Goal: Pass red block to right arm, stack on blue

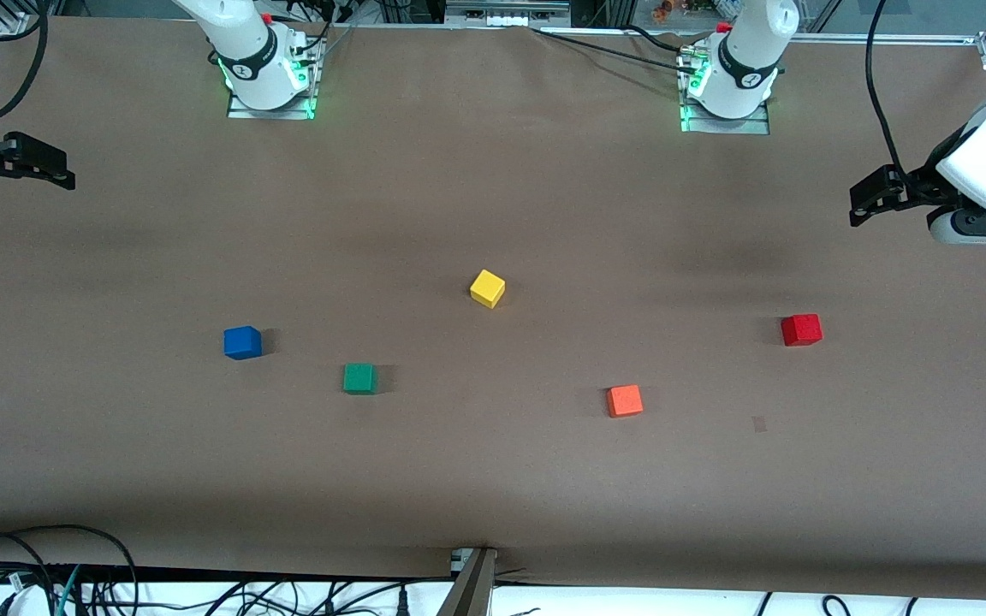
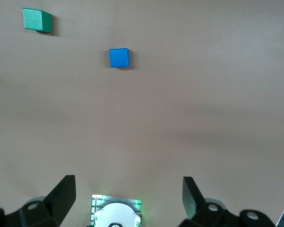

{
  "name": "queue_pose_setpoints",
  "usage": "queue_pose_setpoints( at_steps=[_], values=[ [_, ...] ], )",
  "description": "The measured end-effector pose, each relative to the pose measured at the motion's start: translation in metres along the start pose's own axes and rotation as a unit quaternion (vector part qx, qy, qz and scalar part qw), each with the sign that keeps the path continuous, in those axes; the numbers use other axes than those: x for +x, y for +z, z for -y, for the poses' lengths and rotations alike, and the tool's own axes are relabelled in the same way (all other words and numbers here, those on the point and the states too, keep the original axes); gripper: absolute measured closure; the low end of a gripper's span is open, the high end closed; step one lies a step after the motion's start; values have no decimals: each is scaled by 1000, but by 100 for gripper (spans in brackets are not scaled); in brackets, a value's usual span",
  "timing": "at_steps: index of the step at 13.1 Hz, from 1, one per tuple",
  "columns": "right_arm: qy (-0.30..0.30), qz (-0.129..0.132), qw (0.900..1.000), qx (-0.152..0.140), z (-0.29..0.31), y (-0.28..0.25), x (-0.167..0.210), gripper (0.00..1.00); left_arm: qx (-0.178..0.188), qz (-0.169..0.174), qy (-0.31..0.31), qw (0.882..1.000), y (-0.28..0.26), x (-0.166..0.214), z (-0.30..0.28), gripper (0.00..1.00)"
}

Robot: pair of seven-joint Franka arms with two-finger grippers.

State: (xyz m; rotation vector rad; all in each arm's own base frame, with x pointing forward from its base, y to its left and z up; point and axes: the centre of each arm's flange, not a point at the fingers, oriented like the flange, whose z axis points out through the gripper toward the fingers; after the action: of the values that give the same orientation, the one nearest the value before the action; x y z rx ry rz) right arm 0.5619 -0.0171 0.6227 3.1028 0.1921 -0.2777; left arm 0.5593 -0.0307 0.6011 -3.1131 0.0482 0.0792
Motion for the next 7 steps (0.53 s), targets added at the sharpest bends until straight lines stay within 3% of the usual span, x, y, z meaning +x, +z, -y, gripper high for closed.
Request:
queue_pose_setpoints(
  at_steps=[2,7],
  values=[
    [0,0,1000,0,0,0,0,0,0,13,-3,1000,10,3,3,0],
    [0,0,1000,0,0,0,0,0,-3,98,-32,995,107,40,43,0]
  ],
)
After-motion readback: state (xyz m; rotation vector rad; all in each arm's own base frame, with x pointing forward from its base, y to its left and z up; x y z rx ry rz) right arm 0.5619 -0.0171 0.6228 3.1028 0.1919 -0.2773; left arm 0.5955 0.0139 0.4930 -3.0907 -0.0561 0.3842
